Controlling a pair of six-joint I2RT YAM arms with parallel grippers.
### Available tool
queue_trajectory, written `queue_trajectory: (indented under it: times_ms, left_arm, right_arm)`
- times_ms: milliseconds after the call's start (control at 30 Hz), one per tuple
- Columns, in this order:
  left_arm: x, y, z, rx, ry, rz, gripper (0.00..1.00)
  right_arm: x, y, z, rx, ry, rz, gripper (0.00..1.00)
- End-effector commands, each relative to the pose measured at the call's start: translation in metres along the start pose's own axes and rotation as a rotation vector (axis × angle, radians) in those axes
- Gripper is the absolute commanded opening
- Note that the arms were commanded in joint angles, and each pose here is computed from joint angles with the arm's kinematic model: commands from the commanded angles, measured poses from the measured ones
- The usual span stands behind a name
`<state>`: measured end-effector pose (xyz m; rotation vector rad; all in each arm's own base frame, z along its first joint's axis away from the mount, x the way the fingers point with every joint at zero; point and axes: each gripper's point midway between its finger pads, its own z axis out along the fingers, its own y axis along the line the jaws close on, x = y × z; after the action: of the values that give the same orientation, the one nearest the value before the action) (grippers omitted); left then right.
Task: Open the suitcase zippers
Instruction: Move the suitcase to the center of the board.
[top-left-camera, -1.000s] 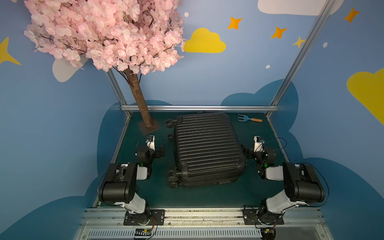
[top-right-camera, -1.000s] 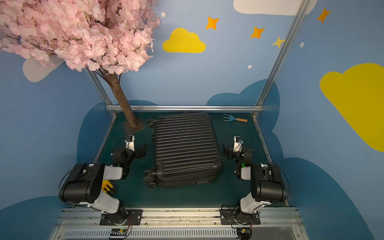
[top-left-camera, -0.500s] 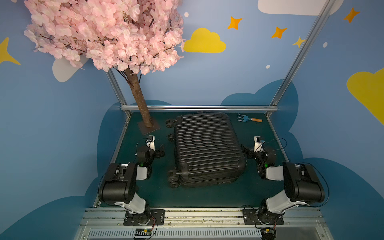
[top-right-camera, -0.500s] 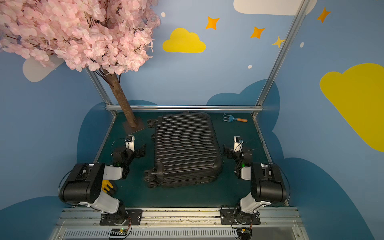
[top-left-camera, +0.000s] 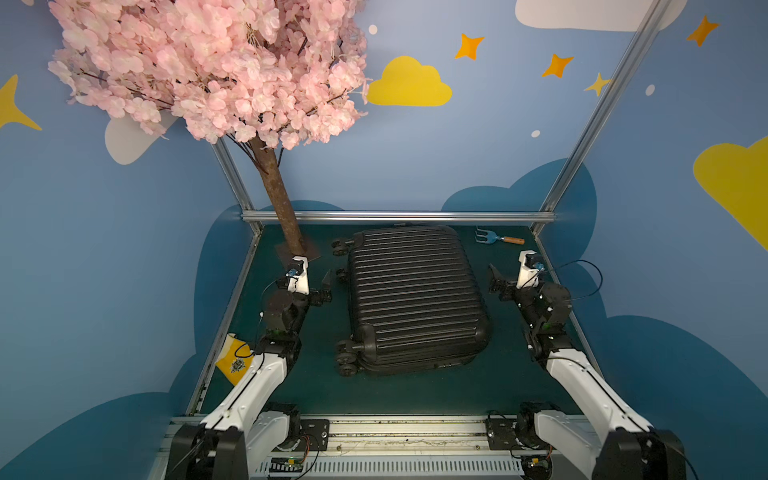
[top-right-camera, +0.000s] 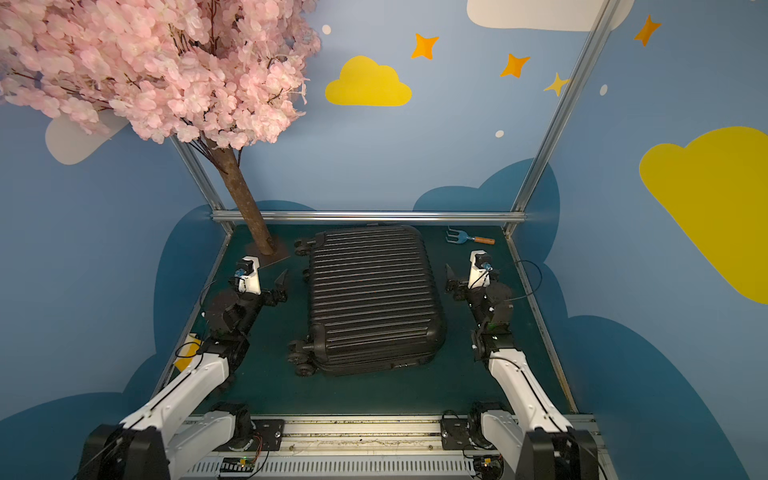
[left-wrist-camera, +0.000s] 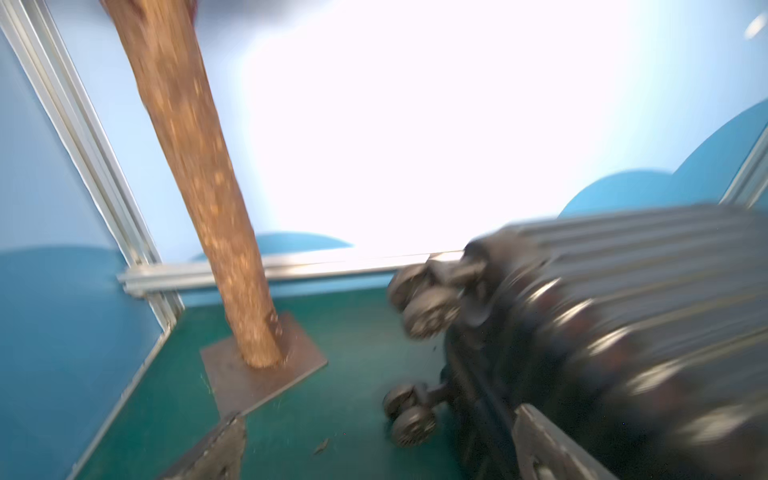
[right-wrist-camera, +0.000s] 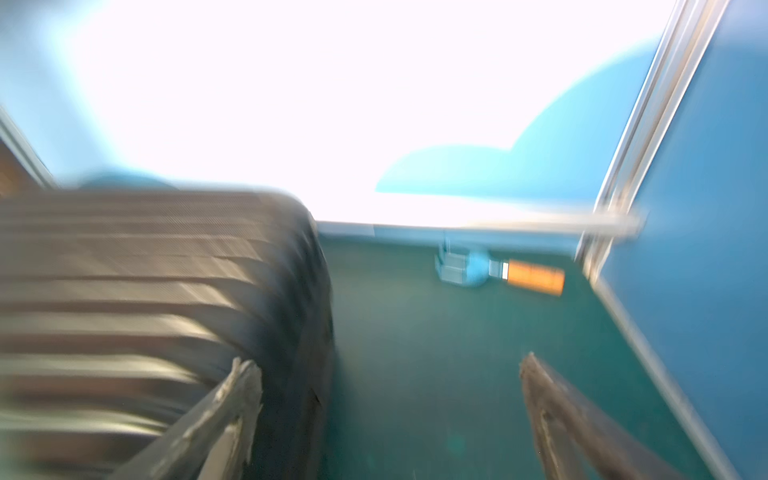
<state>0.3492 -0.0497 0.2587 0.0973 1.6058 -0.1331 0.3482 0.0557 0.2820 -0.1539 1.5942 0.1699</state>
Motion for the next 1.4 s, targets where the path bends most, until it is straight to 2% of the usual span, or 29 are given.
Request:
queue_trajectory:
  times_ms: [0,67,100,133,200,267,300,333,433,533,567,733,800,900,1133,1233,1367]
  left_arm:
    - [0.009,-0.016,-0.017,0.008,0.138,-0.042,1.00]
    - [-0.007,-0.025,-0.029,-0.004,0.132,-0.169,1.00]
    - [-0.010,-0.034,-0.036,0.010,0.175,-0.215,1.00]
    - [-0.013,-0.044,-0.042,0.033,0.229,-0.214,1.00]
    - [-0.014,-0.053,-0.060,0.000,0.406,-0.217,1.00]
    - [-0.007,-0.051,-0.077,-0.042,0.587,-0.279,1.00]
    - [-0.008,-0.054,-0.081,-0.029,0.637,-0.304,1.00]
    - [-0.007,-0.054,-0.085,-0.035,0.673,-0.351,1.00]
    - [-0.002,-0.077,-0.091,0.100,0.781,-0.526,1.00]
    - [0.002,-0.107,-0.098,0.232,0.898,-0.633,1.00]
    - [0.002,-0.115,-0.102,0.271,0.921,-0.657,1.00]
    - [0.008,-0.139,-0.109,0.387,1.000,-0.712,1.00]
    - [0.015,-0.147,-0.107,0.397,1.041,-0.705,1.00]
    - [0.024,-0.156,-0.098,0.402,1.079,-0.689,1.00]
    - [0.032,-0.172,-0.071,0.412,1.105,-0.687,1.00]
    - [0.036,-0.176,-0.058,0.415,1.111,-0.691,1.00]
    - [0.039,-0.183,-0.033,0.417,1.109,-0.680,0.99]
  right_arm:
    - [0.009,0.002,-0.025,0.054,0.130,0.067,0.98]
    - [-0.010,0.021,-0.037,0.010,0.117,0.146,0.98]
    - [-0.020,0.028,-0.043,0.006,0.140,0.188,0.98]
    - [-0.024,0.035,-0.048,0.002,0.185,0.204,0.98]
    - [-0.025,0.050,-0.059,-0.023,0.324,0.206,0.98]
    - [-0.013,0.053,-0.072,-0.009,0.486,0.317,0.98]
    - [-0.007,0.056,-0.082,-0.015,0.573,0.347,0.98]
    - [-0.010,0.058,-0.084,-0.028,0.599,0.377,0.98]
    - [-0.006,0.078,-0.092,-0.122,0.655,0.507,0.96]
    - [-0.004,0.118,-0.118,-0.343,0.793,0.550,0.97]
    - [0.000,0.126,-0.132,-0.372,0.855,0.553,0.98]
    - [0.024,0.137,-0.187,-0.429,0.999,0.426,0.97]
    - [0.036,0.144,-0.205,-0.447,1.104,0.383,0.95]
    - [0.046,0.156,-0.219,-0.470,1.184,0.301,0.94]
    - [0.066,0.204,-0.222,-0.522,1.256,0.245,0.90]
    - [0.074,0.234,-0.210,-0.566,1.253,0.243,0.90]
    - [0.078,0.256,-0.176,-0.533,1.190,0.216,0.89]
